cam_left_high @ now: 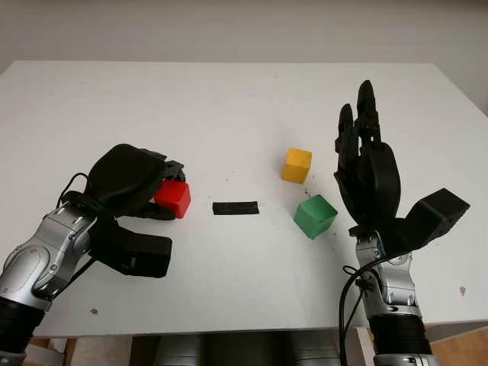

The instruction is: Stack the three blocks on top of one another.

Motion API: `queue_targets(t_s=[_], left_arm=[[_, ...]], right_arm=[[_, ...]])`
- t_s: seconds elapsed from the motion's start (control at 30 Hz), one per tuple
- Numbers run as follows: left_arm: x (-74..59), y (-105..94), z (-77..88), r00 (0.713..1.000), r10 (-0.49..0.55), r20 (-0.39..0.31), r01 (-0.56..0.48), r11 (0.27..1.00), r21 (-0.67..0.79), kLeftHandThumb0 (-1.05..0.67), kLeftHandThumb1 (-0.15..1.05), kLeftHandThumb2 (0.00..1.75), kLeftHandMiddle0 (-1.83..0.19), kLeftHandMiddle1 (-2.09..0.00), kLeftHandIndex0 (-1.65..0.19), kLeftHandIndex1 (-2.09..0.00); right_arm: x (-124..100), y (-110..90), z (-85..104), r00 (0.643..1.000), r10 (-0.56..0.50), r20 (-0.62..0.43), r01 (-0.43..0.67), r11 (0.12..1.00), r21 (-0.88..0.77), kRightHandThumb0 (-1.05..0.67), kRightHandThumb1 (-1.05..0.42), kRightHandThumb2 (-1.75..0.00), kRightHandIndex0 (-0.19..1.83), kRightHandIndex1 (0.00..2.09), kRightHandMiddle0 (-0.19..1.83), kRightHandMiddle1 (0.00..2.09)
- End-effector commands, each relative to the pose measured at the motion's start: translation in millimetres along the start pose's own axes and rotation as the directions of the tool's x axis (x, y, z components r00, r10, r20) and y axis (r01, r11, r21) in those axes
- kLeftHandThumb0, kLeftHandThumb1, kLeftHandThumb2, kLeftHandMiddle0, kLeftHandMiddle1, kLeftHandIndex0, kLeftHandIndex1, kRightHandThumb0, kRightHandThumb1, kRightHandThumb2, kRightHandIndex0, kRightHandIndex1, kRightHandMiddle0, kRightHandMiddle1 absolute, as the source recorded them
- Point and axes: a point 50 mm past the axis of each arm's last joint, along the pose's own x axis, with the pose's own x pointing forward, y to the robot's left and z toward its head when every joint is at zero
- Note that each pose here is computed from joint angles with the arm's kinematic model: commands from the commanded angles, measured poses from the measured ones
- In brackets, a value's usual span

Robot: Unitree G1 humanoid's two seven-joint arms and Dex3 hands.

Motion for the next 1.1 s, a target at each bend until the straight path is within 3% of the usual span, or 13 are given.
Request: queue_targets(t_s=[0.0, 0.13, 0.3, 0.6, 0.87, 1.07], left_arm=[[0.8, 1.5, 2.0, 0.999, -0.027, 0.032, 0.028, 0.999, -0.037, -0.42, 0.95, 0.06, -0.58, -0.05, -0.67, -0.85], [3.2, 13.9, 7.5, 0.995, -0.043, 0.086, 0.047, 0.998, -0.039, -0.42, 0.94, 0.05, -0.52, -0.02, -0.65, -0.86], [7.7, 31.5, 18.8, 0.986, -0.038, 0.161, 0.039, 0.999, -0.001, -0.45, 0.94, 0.06, -0.42, -0.04, -0.57, -1.08], [27.2, 58.6, 43.8, 0.964, -0.019, 0.267, 0.001, 0.998, 0.066, -0.47, 0.93, 0.05, -0.41, -0.05, -0.62, -1.09], [46.8, 62.0, 61.5, 0.938, 0.016, 0.346, -0.057, 0.992, 0.111, -0.49, 0.91, 0.06, -0.43, -0.05, -0.74, -0.87], [63.2, 52.4, 74.7, 0.915, 0.012, 0.404, -0.084, 0.983, 0.162, -0.49, 0.89, 0.05, -0.42, -0.05, -0.69, -0.92]], right_arm=[[1.5, -1.3, 5.4, 1.0, -0.001, 0.018, 0.001, 1.0, -0.011, -0.79, -1.05, -0.53, -0.19, 0.02, -0.18, 0.03], [2.2, 0.0, 5.9, 1.0, -0.002, 0.017, 0.002, 1.0, -0.015, -0.79, -1.05, -0.52, -0.19, 0.02, -0.19, 0.03], [3.2, 1.2, 7.3, 1.0, 0.002, 0.019, -0.001, 1.0, -0.02, -0.79, -1.05, -0.52, -0.19, 0.01, -0.19, 0.03], [3.2, 2.7, 7.4, 1.0, -0.001, 0.016, 0.001, 1.0, -0.016, -0.79, -1.05, -0.51, -0.19, 0.0, -0.19, 0.0], [1.1, 3.4, 7.3, 1.0, -0.011, 0.013, 0.011, 1.0, -0.011, -0.79, -1.05, -0.51, -0.19, 0.0, -0.19, 0.0], [-0.1, 4.3, 6.9, 1.0, -0.018, 0.002, 0.018, 1.0, -0.013, -0.79, -1.05, -0.51, -0.19, 0.0, -0.19, 0.0]])
